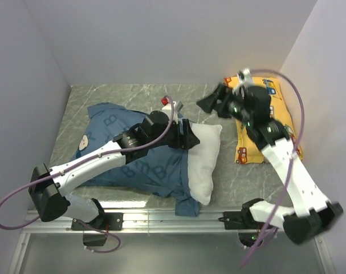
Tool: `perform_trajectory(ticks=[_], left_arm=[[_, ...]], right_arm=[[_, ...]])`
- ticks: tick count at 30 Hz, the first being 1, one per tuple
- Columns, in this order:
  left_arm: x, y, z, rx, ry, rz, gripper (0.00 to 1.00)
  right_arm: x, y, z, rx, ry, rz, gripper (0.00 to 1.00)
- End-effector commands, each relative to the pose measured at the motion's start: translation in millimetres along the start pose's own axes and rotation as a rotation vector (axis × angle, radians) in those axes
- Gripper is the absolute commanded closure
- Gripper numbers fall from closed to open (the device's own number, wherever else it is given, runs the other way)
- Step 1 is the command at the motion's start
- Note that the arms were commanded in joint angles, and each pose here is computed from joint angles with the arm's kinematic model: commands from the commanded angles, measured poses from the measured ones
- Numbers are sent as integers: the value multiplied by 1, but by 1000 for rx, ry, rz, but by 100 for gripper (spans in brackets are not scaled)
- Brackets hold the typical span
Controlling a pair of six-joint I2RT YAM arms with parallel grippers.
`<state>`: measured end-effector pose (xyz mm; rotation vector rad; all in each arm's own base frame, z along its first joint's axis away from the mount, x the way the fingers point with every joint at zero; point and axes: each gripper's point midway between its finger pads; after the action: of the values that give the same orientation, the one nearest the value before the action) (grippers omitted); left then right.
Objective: Remove the pillowcase from the pillow
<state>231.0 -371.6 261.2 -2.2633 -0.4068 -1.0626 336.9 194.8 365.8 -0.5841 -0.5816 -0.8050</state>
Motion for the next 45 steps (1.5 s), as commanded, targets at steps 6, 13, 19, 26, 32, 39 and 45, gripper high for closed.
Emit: perform_trajectory(ticks=[6,13,19,26,32,39,45], left_arm=[[74,-57,15,189,-108,-231,21],[56,-144,102,655,-226,-317,9],[13,-180,140,782,-268,-260,7],[-31,-184,168,850,-303,-159,4],[-45,-188,180,872,-320,-146,1],[-49,-165,207,897,-329,-131,5],[-44,-156,219,873,-343,-147,35]], right_arm=[[-85,-56,-69,-102,-10,-44,11],[-164,-70,-75,-78,-85,99,8],[-200,-68,-99,-150,-98,142,7],[-217,-65,-111,-208,-145,177,6],[-223,-64,-104,-176,-164,204,5],[-214,-82,-75,-79,-153,178,1],[-238,-81,-84,-107,-178,257,0]])
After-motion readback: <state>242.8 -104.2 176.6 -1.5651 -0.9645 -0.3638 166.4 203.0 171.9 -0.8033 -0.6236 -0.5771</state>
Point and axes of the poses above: each gripper's point midway between its finger pads, its own y axis out along the fingers, its own z axis along the line the jaws close on, x = y × z, and after that the axes turned 7 degrees about y, right-handed
